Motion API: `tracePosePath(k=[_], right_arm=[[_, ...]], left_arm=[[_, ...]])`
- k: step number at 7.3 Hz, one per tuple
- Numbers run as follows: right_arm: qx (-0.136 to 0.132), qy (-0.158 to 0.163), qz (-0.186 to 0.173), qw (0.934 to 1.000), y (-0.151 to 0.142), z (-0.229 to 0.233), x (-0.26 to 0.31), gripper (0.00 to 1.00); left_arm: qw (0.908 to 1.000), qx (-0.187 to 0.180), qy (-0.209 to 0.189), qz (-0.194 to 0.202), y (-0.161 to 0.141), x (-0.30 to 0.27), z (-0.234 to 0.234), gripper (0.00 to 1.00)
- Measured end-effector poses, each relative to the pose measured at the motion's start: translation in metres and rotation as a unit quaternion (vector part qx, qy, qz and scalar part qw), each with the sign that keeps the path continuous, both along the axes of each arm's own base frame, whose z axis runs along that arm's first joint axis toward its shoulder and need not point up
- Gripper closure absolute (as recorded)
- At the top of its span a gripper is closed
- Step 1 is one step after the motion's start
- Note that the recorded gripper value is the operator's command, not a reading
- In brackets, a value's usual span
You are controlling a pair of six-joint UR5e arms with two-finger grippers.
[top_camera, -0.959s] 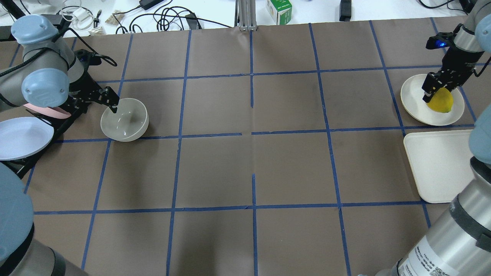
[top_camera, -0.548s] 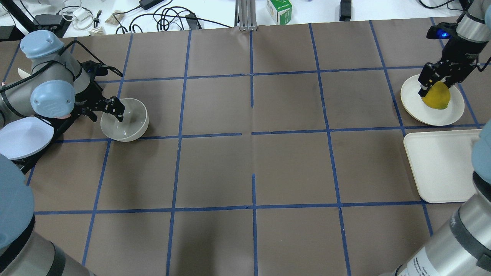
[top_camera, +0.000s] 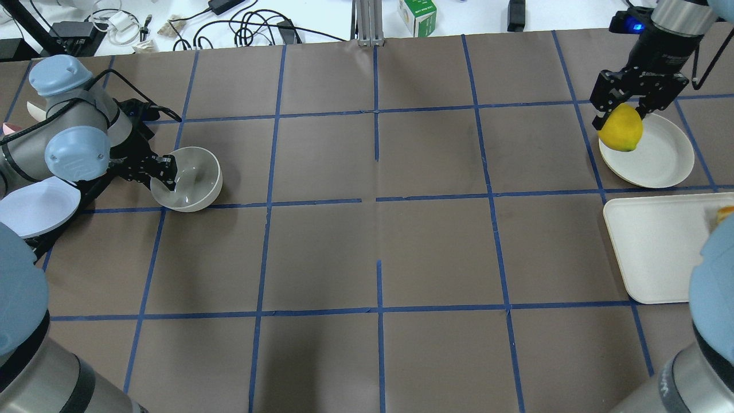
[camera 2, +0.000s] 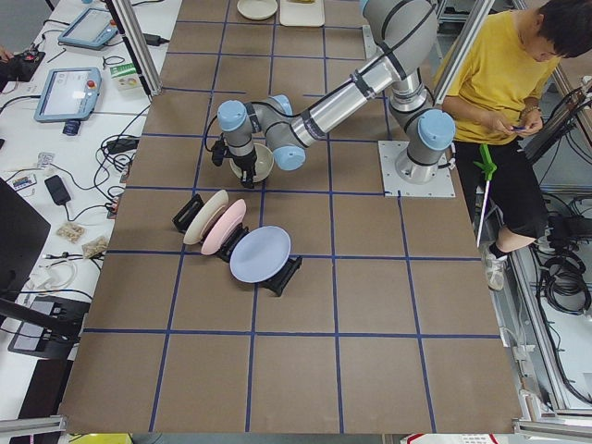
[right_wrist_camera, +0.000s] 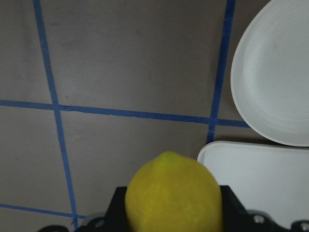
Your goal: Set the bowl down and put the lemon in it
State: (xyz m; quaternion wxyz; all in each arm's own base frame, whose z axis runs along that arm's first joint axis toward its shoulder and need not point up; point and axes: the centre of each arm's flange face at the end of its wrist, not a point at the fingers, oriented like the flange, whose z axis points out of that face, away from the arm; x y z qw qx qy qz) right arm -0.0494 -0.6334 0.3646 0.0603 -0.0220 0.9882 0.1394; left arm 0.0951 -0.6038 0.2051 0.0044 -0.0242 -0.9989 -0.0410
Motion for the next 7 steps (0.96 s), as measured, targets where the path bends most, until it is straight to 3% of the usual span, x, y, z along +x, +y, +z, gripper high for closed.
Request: tracePosePath(k=[2, 5, 7], right_arm=[[-0.008, -0.004, 0.007, 0.9999, 0.006, 0.017, 0.05, 1.0], [-0.01, -0.021, 0.006, 0.9997, 0.012, 0.025, 0.075, 1.0], [-0.007, -0.024, 0.007, 0.9997, 0.016, 0.026, 0.078, 1.0]], left_arm=[[0.9999, -0.008, 0.014, 0.0, -0.003, -0.002, 0.005, 1.0], [0.9963, -0.035, 0.079, -0.001, -0.005, -0.029, 0.021, 1.0], [0.9906, -0.041, 0.13, -0.006, -0.002, -0.078, 0.028, 1.0]])
